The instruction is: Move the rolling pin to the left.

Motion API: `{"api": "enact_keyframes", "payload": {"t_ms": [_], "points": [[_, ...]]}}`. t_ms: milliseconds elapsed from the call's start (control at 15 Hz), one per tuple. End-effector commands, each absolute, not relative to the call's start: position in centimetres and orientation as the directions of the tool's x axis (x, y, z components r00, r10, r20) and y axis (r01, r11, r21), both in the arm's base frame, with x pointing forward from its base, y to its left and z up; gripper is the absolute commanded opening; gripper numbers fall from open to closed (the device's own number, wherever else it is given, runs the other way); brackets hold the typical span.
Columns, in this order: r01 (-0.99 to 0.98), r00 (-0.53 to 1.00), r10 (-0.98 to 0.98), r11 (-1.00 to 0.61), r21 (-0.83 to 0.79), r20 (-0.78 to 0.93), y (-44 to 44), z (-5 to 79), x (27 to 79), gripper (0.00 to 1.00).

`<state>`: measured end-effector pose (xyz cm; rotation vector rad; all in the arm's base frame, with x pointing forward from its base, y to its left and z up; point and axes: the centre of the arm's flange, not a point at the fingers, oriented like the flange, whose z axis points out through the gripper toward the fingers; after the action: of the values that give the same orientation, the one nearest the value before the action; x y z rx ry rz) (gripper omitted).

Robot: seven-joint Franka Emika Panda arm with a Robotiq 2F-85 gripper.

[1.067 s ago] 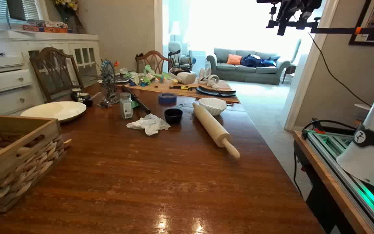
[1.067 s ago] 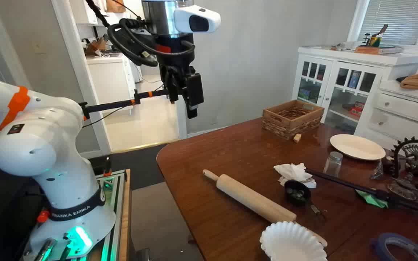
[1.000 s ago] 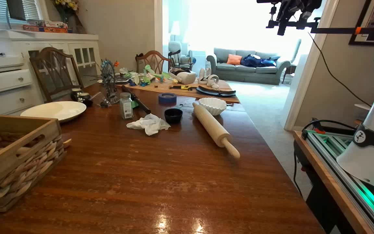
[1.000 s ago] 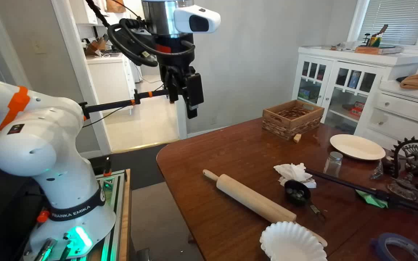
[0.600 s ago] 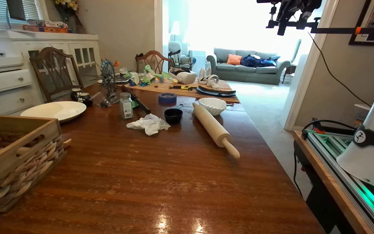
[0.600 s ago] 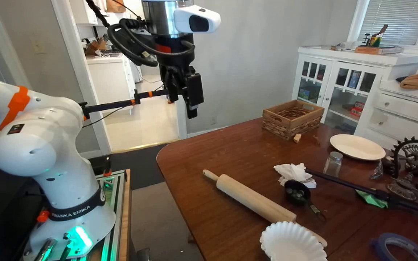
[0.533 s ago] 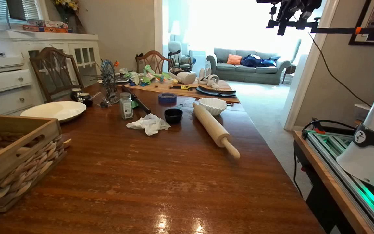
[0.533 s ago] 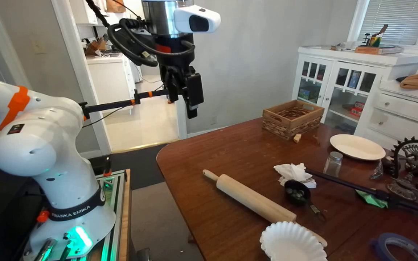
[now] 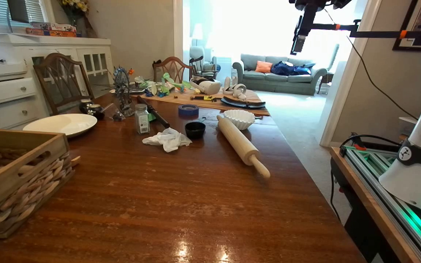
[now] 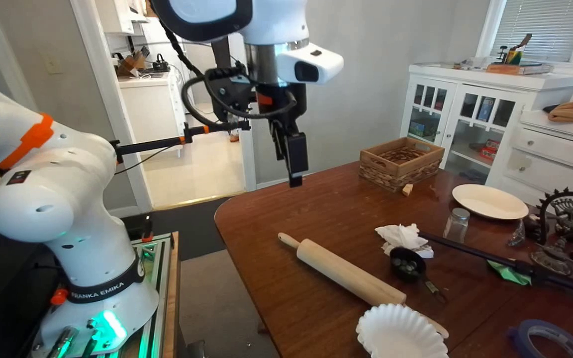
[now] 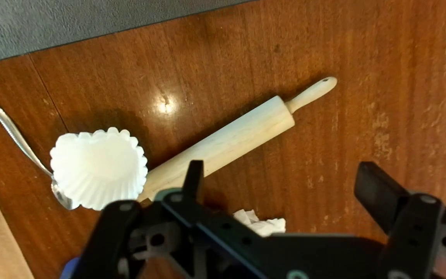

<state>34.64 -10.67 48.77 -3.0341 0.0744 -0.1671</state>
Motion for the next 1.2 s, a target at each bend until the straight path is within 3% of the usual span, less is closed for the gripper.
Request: {"api": "enact_keyframes", "payload": {"t_ms": [0, 400, 800, 867, 1133], "points": [[-0.237, 0.969, -0.242, -0.967, -0.089, 0.053, -10.2, 43.9, 39.6, 1.00], [-0.521, 0.853, -0.522, -0.850, -0.080, -0.008, -9.0, 36.8, 44.0, 1.00], [-0.754, 0.657, -0.749, -0.650, -0.091, -0.089, -10.0, 32.0, 45.0, 1.00], [-0.688, 0.726, -0.685, -0.722, -0.076, -0.068, -9.7, 33.0, 44.0, 1.00], [-0.732, 0.681, -0.727, -0.677, -0.074, -0.087, -10.1, 32.2, 44.4, 1.00]]}}
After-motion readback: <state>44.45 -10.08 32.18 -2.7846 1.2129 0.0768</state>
